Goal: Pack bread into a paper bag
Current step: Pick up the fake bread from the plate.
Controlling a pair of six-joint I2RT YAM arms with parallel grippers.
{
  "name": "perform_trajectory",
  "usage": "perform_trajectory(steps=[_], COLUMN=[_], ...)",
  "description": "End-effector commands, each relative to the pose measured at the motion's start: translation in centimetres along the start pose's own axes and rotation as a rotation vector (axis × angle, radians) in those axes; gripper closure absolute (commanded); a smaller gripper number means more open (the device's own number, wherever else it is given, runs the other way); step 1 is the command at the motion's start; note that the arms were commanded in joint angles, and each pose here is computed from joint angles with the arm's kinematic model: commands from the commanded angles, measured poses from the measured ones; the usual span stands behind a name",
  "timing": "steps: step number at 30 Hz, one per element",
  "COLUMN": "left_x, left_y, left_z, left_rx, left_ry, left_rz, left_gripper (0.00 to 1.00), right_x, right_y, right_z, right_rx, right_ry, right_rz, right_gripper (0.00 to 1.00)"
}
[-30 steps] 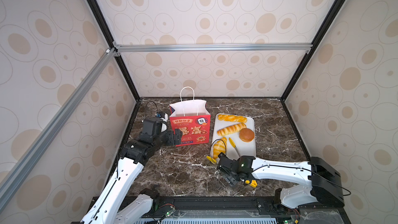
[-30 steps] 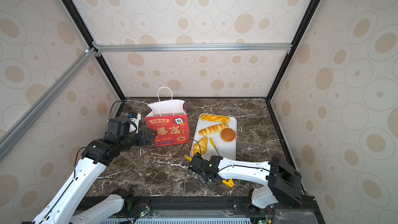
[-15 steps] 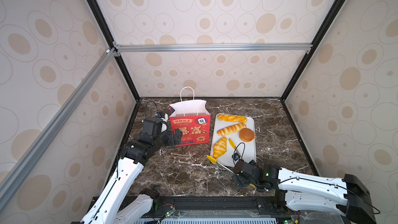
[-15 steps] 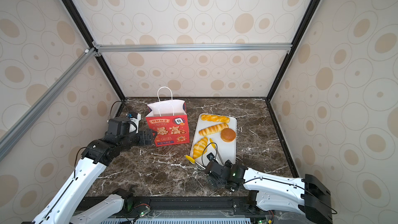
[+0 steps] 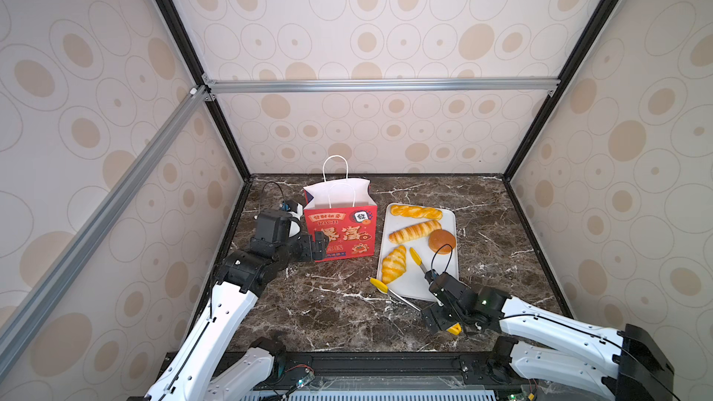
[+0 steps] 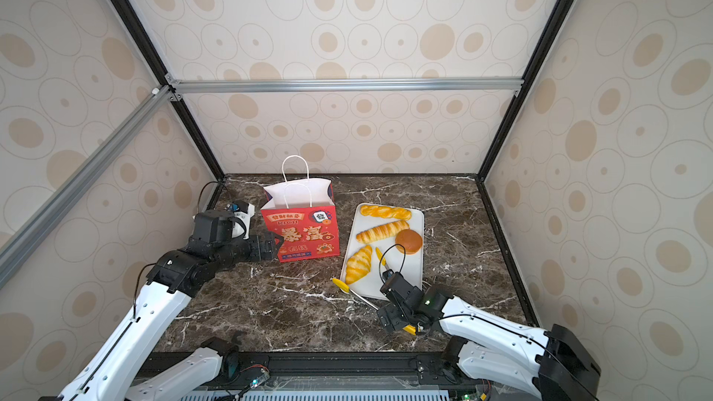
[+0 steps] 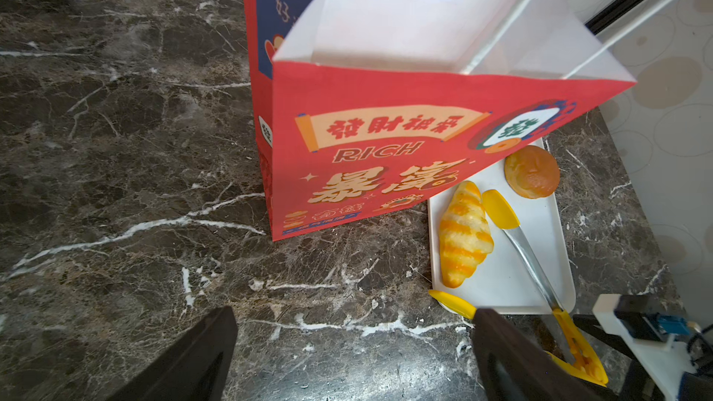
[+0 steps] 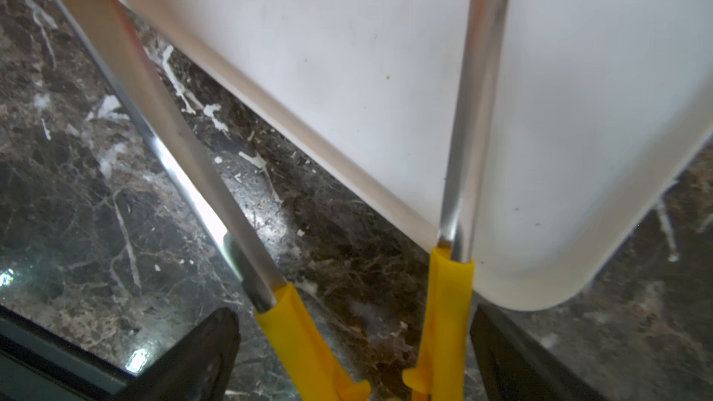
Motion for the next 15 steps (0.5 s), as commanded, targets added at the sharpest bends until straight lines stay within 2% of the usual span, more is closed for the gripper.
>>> perform_trajectory(steps=[1, 3, 11, 15], left_x=[0.5, 0.5, 0.5, 0.5], left_y=[-0.2, -0.2, -0.1, 0.1], left_z=[0.3, 0.5, 0.5, 0.4], left_rx=[-0.014, -0.016, -0.004, 0.003], left_ry=[-0.019, -0.027, -0.032, -0.03], left_rz=[0.007, 0.006, 0.009, 0.01], left_gripper=[0.01, 0.01, 0.01, 0.01], right_x=[-0.1, 0.0, 2.1, 2.4], right_y=[2.0, 2.6, 1.3, 1.4], right_z=[-0.4, -0.7, -0.1, -0.7], right_rx=[0.124, 0.15, 0.026, 0.008], right_ry=[0.06, 0.073, 0.008, 0.035], right_rz=[0.044, 0.052, 0.063, 0.093], right_gripper=[0.0, 0.0, 0.0, 0.0])
Point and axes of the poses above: each gripper's point midway between its finger pads, its own z axis back along the fingers, its own y axis along the line the jaws close on, x = y × z, the point moved 3 cm from there along z, back along the fingers, and after that the axes turned 3 degrees about -z, right-handed, at the moved point
